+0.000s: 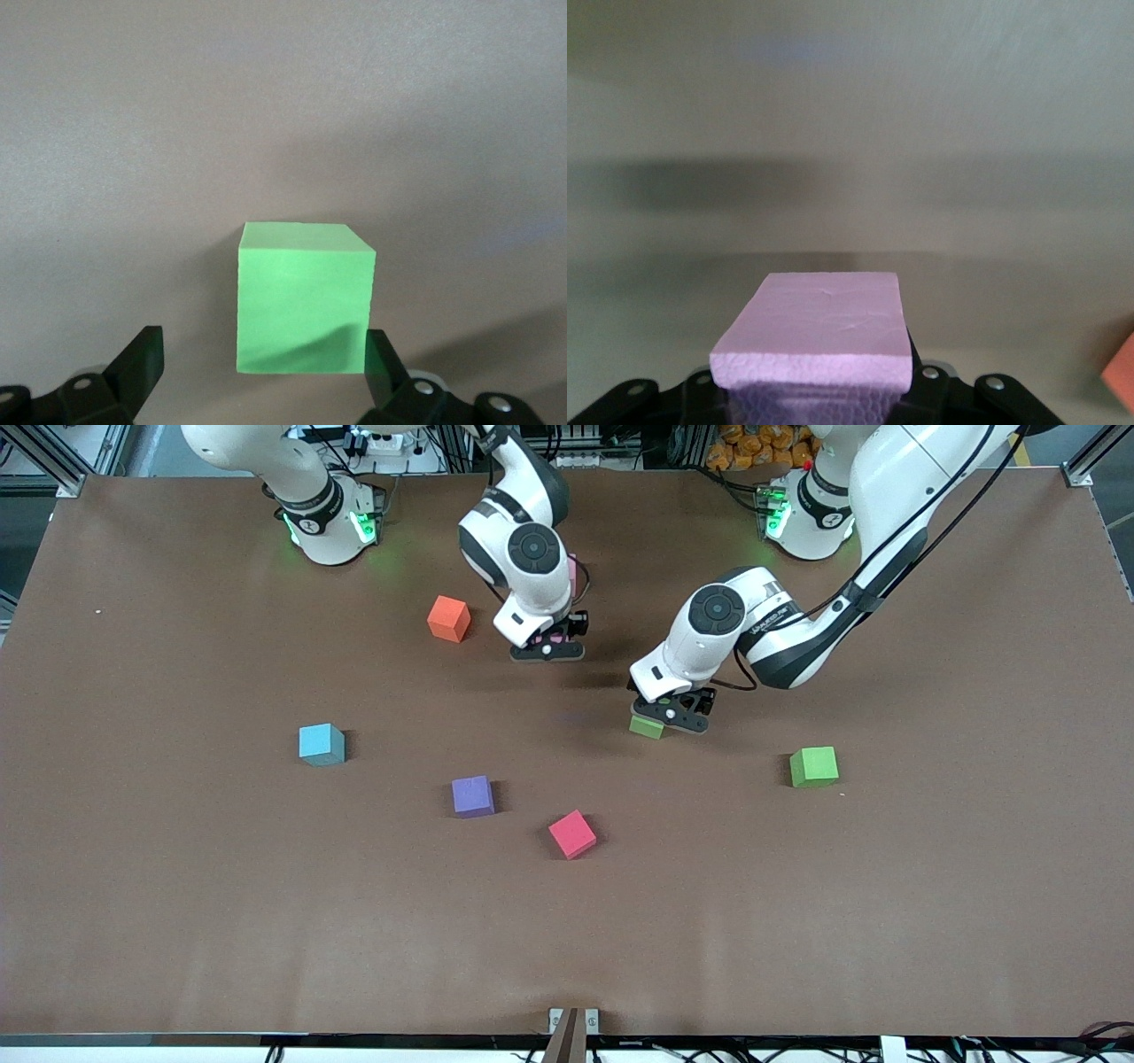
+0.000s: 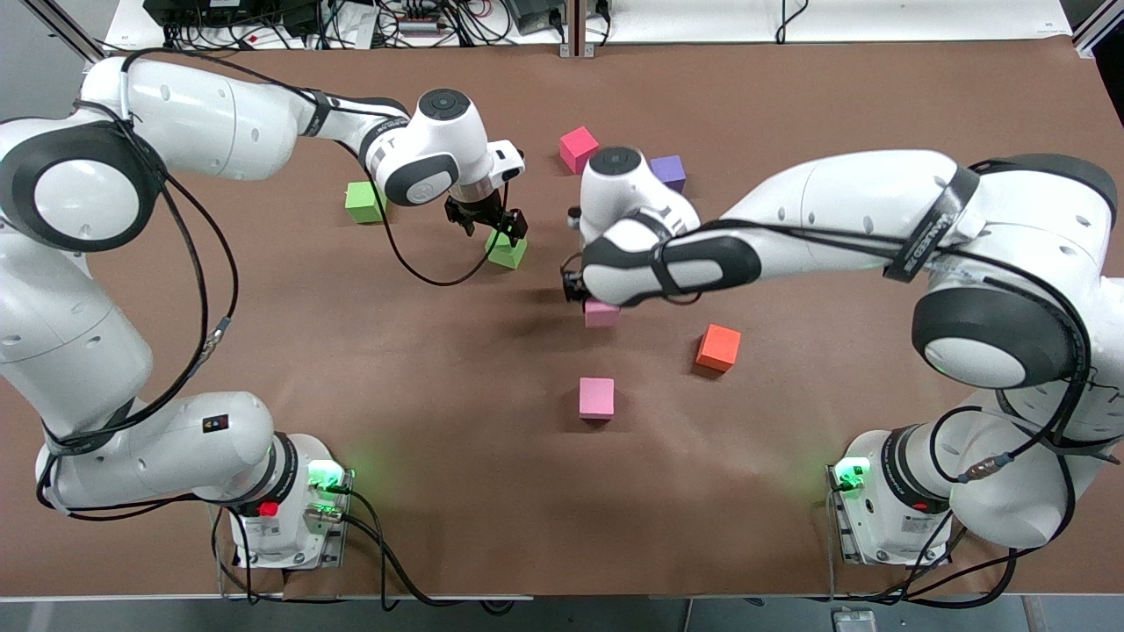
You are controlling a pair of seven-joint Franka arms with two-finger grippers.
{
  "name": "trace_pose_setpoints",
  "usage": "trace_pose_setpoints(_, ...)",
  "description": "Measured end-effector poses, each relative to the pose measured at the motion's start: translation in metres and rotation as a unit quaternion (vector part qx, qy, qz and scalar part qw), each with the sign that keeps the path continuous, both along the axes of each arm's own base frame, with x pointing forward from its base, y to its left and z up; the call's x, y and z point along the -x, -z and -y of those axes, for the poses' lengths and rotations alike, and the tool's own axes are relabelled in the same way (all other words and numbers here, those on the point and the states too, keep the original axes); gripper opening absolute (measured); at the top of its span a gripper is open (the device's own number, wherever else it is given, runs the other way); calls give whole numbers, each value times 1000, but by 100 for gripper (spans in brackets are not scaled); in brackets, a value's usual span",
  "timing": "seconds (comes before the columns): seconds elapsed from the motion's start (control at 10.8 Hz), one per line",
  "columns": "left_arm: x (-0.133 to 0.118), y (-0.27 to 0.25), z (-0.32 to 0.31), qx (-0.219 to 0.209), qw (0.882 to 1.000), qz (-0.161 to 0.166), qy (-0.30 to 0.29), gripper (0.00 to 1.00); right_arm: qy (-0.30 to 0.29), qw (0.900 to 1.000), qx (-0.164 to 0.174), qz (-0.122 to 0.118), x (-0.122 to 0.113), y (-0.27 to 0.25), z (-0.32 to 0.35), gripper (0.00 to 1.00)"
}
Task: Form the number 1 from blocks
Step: 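Grasp the green cube with the left gripper while the right gripper places pink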
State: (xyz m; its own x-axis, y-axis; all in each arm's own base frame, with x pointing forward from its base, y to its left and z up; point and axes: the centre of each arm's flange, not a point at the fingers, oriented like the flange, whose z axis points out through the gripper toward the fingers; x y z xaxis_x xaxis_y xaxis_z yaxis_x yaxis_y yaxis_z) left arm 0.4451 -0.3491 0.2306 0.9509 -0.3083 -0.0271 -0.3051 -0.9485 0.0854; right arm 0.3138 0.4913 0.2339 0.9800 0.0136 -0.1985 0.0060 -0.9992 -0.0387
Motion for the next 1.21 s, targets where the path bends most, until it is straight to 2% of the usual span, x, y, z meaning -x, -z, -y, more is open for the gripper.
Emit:
trace_pose_setpoints(0.19, 1, -1, 5, 3, 1000, 1, 3, 100, 3, 1000, 1, -3, 17, 13, 8, 61)
trace_pose_setpoints(0.46, 5, 2, 10, 5, 1000, -3, 8, 100, 20, 1000, -19, 2, 36, 21, 11, 61)
trace_pose_setpoints(0.84, 10, 16, 16, 9, 1000, -15, 12, 100, 15, 1000, -13, 2, 54, 30, 12, 61)
trace_pose_setpoints(1.11, 5, 25, 9, -1, 1000, -5, 22, 88, 10, 1000, -12, 1, 71, 31, 5, 61)
trace_pose_setpoints(1.21, 2, 30, 4, -5, 1000, -2, 24, 77, 12, 1000, -14, 2, 74, 31, 3, 61)
